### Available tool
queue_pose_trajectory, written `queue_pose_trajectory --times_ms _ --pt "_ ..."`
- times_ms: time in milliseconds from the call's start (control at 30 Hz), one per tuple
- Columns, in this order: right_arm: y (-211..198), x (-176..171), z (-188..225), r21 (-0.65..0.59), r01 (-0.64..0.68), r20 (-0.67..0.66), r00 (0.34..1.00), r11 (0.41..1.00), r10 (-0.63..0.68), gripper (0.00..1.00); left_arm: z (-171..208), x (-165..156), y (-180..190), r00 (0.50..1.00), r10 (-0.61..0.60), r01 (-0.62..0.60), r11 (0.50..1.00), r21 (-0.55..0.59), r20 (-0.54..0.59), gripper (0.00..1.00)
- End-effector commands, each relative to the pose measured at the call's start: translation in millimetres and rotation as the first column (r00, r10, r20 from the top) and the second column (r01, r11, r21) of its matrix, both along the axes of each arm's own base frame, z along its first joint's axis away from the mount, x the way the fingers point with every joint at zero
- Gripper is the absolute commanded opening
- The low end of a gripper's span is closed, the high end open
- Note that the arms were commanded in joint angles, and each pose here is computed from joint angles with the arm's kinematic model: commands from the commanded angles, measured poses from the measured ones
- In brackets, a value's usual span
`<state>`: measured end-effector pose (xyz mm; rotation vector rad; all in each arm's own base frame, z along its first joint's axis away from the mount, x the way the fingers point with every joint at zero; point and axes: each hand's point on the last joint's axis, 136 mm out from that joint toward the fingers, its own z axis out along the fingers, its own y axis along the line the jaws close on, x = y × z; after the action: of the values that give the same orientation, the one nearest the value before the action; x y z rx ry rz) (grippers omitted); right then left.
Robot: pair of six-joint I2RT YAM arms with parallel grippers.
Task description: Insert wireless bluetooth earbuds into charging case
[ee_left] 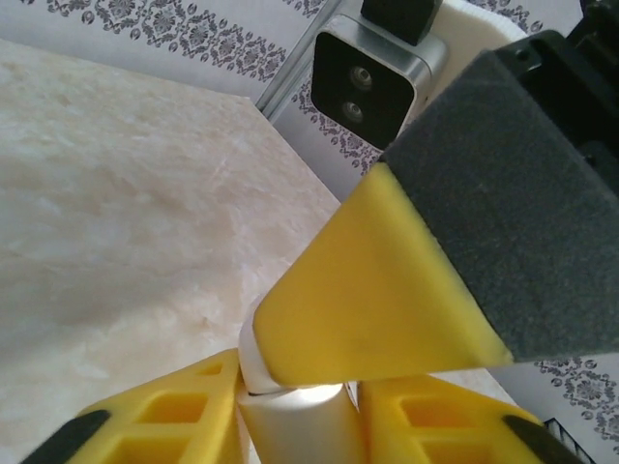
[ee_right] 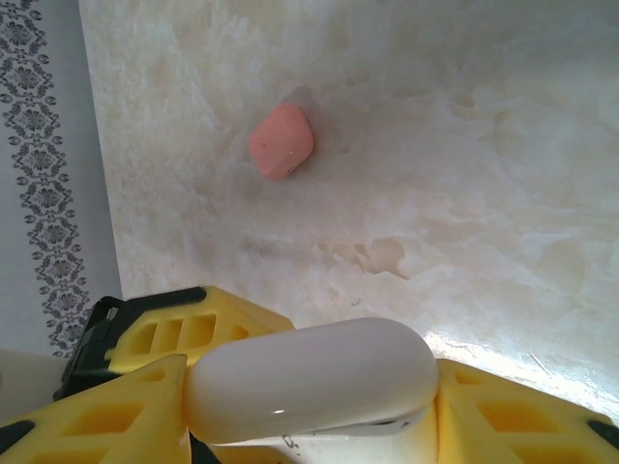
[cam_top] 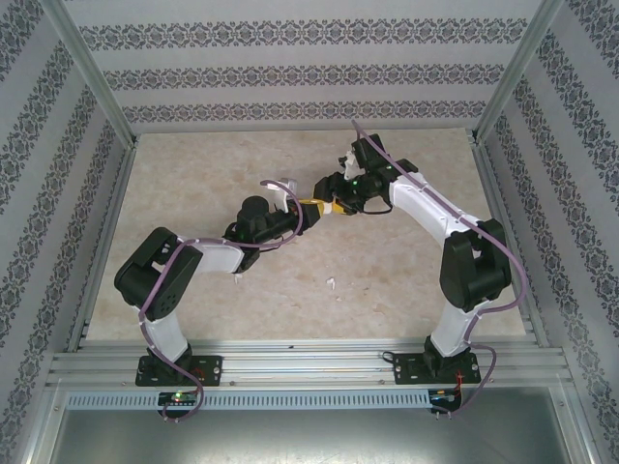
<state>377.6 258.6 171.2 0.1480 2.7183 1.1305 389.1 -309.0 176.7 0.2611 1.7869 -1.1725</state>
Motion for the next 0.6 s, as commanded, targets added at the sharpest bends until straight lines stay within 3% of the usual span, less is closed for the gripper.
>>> queue_pose_trajectory --times_ms 0,133,267,367,567 --pt "6.7 -10.2 18.4 0.043 -0.019 0.012 1.000 0.999 0.019 0.50 18.4 1.5 -9.5 0.998 -0.022 0.025 0.999 -0.042 0.061 0.23" --pt "7.5 -10.1 24.8 0.053 -0.022 0.024 1.000 0.998 0.020 0.53 21.2 0.8 -9.1 0.997 -0.022 0.025 0.999 -0.046 0.068 0.16" --pt "8.9 -9.0 36.8 0.082 -0.028 0.057 0.998 0.996 0.023 0.63 27.4 -1.4 -7.2 0.997 -0.021 0.025 0.998 -0.054 0.081 0.12" --pt "5.6 -6.3 58.9 0.119 -0.030 0.124 0.992 0.992 0.015 0.69 33.4 -4.0 -1.8 0.996 -0.021 0.026 0.998 -0.059 0.091 0.12" --pt "-15.3 -4.5 117.6 0.187 -0.031 0.303 0.953 0.982 -0.027 0.71 52.2 -7.7 17.6 0.995 -0.033 0.042 0.994 -0.100 0.095 0.11"
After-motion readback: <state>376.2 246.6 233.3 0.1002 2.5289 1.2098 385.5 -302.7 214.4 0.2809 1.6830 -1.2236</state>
